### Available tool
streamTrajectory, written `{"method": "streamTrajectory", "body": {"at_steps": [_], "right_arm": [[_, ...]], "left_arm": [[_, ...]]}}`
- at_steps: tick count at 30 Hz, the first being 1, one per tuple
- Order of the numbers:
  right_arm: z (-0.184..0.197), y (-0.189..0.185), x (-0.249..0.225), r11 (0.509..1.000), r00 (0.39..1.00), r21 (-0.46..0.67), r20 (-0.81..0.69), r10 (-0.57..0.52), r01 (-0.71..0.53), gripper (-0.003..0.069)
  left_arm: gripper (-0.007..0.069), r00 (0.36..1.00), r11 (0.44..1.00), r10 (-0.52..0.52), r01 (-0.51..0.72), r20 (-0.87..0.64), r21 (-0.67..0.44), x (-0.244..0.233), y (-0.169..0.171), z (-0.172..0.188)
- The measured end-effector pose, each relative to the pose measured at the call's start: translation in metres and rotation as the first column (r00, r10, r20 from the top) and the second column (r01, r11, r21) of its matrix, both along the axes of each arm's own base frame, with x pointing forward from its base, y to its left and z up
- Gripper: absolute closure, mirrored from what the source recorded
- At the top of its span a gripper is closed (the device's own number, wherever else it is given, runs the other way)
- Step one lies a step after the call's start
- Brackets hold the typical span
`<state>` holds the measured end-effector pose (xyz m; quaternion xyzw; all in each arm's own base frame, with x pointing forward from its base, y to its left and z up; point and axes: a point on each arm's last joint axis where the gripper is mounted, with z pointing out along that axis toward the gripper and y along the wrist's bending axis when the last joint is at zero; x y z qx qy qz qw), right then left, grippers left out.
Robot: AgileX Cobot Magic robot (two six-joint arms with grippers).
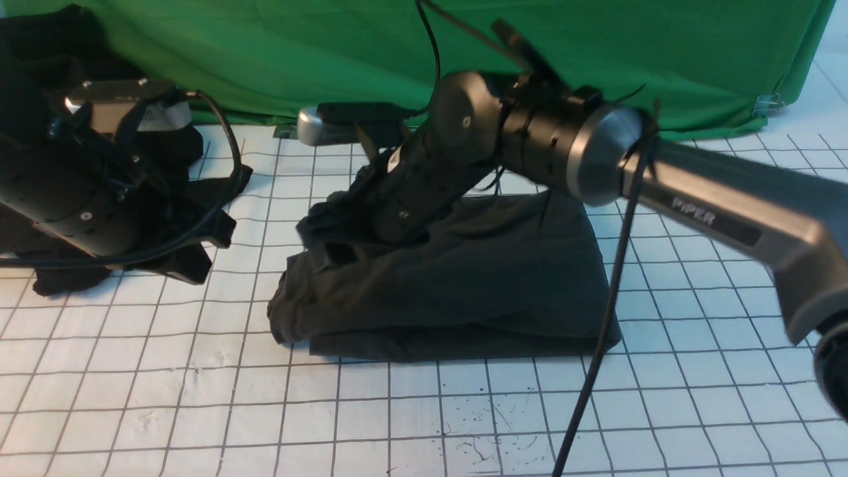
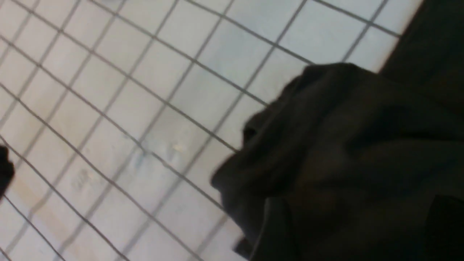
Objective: Fold a long-sleeved shirt over a white checkered tablecloth.
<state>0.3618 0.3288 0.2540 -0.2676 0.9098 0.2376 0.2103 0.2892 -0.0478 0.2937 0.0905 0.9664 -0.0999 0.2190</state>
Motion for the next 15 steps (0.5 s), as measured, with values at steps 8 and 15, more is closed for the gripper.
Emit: {"method": "streamTrajectory", "body": {"at_steps": [8, 15], "right_arm": [[0.062, -0.11, 0.025, 0.949, 0.993, -0.3, 0.094, -0.073, 0.098, 0.0606], [0.032, -0.146, 0.017, 0.938, 0.992, -0.336, -0.056, -0.115, 0.09, 0.0651]], "left_arm": [[0.0629, 0.995, 0.982, -0.005, 0.025, 0.104, -0.189, 0.008, -0.02, 0.009], [0.0629, 0.992, 0.969, -0.091, 0.109, 0.09, -0.22, 0.023, -0.072, -0.023]]}}
